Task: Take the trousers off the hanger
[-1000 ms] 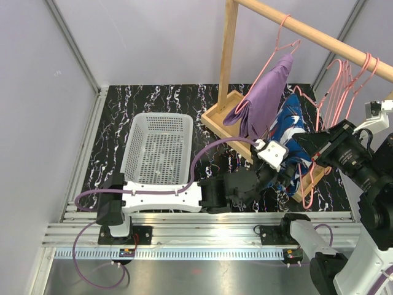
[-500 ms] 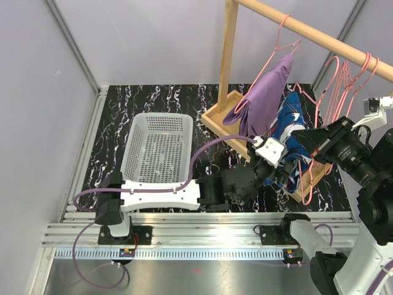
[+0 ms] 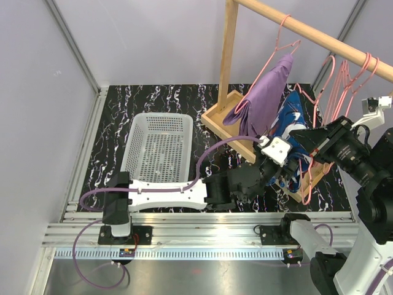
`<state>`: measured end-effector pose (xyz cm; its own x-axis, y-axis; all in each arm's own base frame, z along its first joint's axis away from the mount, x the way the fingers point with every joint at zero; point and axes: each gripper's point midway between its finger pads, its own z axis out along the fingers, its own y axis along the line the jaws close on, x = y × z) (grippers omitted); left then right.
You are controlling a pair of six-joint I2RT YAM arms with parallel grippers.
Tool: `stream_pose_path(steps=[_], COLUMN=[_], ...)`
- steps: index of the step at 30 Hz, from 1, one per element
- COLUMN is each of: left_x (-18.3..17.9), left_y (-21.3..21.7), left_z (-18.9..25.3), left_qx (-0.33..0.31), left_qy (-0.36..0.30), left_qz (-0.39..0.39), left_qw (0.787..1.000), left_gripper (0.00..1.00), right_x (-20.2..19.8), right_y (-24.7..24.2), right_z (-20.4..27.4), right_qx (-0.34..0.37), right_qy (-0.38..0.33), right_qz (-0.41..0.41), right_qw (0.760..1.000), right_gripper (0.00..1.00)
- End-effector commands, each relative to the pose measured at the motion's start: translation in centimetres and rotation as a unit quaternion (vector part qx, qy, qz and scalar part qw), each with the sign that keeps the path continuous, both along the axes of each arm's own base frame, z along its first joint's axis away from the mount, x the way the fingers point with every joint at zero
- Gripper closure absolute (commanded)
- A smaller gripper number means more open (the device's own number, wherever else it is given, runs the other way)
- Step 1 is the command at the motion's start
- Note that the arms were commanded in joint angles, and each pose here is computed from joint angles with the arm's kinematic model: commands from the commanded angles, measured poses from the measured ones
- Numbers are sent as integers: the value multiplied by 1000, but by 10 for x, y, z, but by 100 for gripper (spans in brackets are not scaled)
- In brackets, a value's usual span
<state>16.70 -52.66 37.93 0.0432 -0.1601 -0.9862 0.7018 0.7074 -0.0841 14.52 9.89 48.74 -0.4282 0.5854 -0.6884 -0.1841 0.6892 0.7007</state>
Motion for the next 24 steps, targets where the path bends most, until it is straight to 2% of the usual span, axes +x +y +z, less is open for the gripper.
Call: stream_pose_path(steps=[1,3,7,8,10,11,13,24], left_x=[14,16,21,20,18,17,16,-14], left_y=[5,5,8,11,14,19,26,95], left_z=[38,42,47,53,55,63,68,132], left_qx=[-62,-65,-72,-79,-83,-92,-99,-151], left_qy=[-10,-12,-16,-18,-19,-19,-17,-41], left_qz=[26,29,35,31,29,28,28,-27], left_qw=[998,997,997,996,996,995,995,987], left_gripper=[26,26,50,61,69,83,100,100], right_x=[-9,-10,-9,-8,-7,-6,-6,-8], right_y=[9,10,9,8,8,8,8,6], right_z=[48,49,49,49,47,45,44,2], right_qx=[-4,-4,-8,-8,-12,-11,-12,-31], right_qy=[-119,-120,-119,-119,-118,-115,-114,-83], right_qz=[32,33,33,30,31,31,29,30], right_qw=[992,992,992,992,992,993,993,996], right_gripper=[100,100,100,100,100,100,100,100])
